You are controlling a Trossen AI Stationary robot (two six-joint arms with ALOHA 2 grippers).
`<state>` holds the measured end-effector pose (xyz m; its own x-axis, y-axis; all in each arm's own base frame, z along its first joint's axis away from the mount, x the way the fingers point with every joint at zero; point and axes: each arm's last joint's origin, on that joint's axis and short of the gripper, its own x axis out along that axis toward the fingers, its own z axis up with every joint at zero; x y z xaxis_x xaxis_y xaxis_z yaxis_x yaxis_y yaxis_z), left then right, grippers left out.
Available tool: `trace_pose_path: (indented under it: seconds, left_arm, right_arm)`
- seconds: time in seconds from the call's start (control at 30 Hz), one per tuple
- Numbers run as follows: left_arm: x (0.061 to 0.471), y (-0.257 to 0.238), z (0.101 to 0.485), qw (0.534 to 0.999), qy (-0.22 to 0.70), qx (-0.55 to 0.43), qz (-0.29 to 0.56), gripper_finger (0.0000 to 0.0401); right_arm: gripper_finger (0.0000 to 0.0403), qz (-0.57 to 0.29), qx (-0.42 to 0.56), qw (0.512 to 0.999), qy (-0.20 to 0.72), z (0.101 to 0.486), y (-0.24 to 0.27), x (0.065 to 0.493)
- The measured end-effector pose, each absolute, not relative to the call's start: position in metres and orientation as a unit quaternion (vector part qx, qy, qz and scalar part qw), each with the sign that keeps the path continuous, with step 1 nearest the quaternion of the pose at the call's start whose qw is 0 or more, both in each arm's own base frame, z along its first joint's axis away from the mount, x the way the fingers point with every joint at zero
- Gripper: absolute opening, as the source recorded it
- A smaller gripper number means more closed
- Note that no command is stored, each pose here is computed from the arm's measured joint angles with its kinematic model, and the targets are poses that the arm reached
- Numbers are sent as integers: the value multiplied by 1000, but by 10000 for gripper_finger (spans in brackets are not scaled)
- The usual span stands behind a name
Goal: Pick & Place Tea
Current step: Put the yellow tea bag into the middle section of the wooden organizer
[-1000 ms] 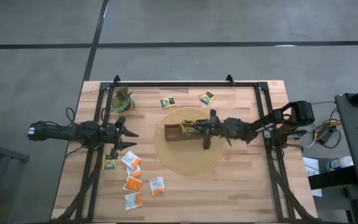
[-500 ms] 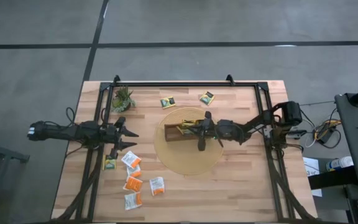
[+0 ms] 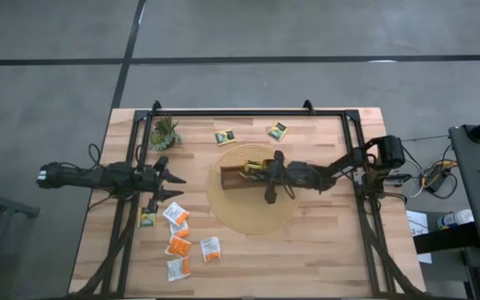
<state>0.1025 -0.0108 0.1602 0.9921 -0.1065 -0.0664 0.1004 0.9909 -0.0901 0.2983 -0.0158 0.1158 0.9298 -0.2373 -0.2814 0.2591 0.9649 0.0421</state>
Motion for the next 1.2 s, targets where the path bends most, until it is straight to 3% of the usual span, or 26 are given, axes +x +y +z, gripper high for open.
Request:
trace_pose_path:
  seconds: [0.3,0.6,0.87,1.2]
  left_arm:
    - [103,-11,160,997,36,-43,-52,167]
    - [103,-11,160,997,36,-43,-52,167]
    - [103,-11,160,997,37,-43,-52,167]
    - [103,-11,160,997,37,-43,-52,167]
  right_arm:
    - [19,-130,43,978,155,117,-16,303]
    - [91,-170,18,950,261,117,-18,308]
    - [144,-162,9,951,263,141,-16,318]
    - [155,-168,18,931,325,164,-14,317]
